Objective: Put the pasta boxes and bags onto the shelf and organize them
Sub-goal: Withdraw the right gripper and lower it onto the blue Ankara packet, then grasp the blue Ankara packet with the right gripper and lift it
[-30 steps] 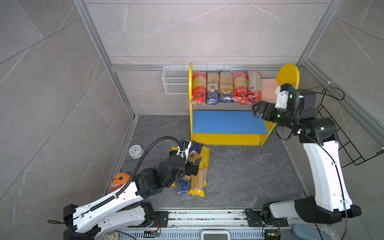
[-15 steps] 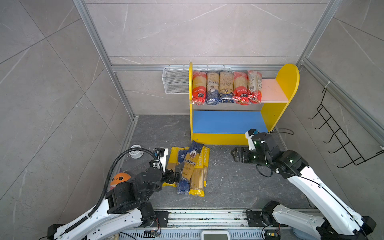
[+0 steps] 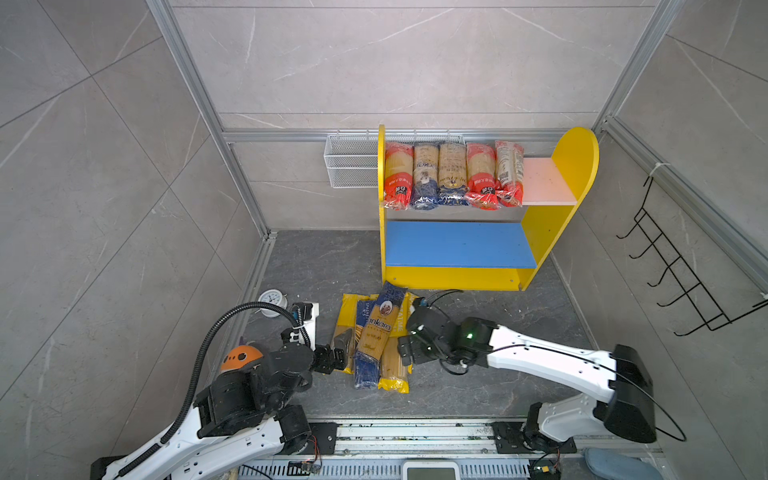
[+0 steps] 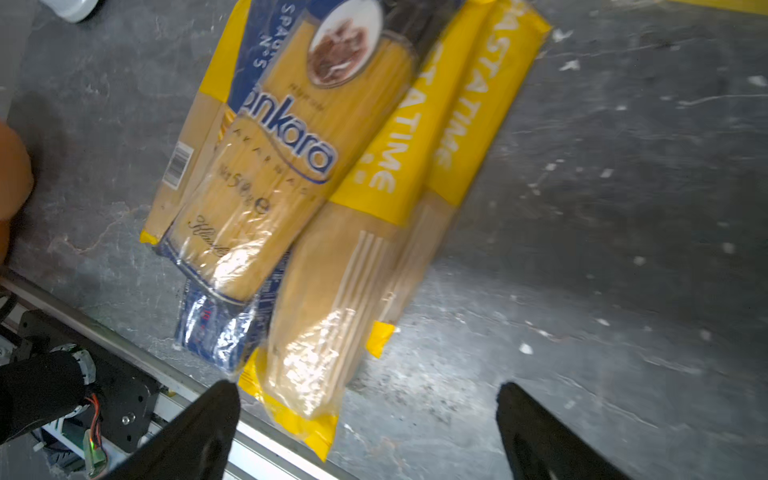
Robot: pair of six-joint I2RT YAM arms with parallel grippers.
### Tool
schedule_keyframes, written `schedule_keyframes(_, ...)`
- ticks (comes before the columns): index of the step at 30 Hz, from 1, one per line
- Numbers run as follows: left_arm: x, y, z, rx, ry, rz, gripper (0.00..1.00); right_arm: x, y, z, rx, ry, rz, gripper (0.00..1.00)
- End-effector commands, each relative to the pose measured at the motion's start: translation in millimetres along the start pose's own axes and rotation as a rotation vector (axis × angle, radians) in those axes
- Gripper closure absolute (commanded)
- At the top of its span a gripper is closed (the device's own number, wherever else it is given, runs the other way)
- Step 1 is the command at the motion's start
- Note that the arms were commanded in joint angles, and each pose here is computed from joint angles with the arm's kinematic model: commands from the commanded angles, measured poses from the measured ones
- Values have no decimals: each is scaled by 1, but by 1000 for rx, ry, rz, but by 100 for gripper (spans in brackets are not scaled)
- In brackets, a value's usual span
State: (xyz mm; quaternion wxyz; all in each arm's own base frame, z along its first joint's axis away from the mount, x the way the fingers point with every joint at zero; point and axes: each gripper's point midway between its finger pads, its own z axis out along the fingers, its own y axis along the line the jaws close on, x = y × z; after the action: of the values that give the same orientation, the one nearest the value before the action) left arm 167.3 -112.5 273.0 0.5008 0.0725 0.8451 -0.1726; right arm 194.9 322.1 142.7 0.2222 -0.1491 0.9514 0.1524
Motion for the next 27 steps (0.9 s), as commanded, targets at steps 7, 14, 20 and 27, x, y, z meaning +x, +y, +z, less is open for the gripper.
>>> schedule_keyframes(7,-15,14,-26,13,-44,-66,0,-25,56,42,-67,-6,37,0)
schedule_keyframes(14,-15,19,-32,19,-54,-69,0,-26,72,74,-52,45,58,0)
schedule_keyframes(20,-11,20,-32,23,-47,-63,0,-20,58,97,71,75,117,0)
schedule_keyframes(27,-9,27,-37,19,-56,-61,0,-13,57,122,111,104,133,1)
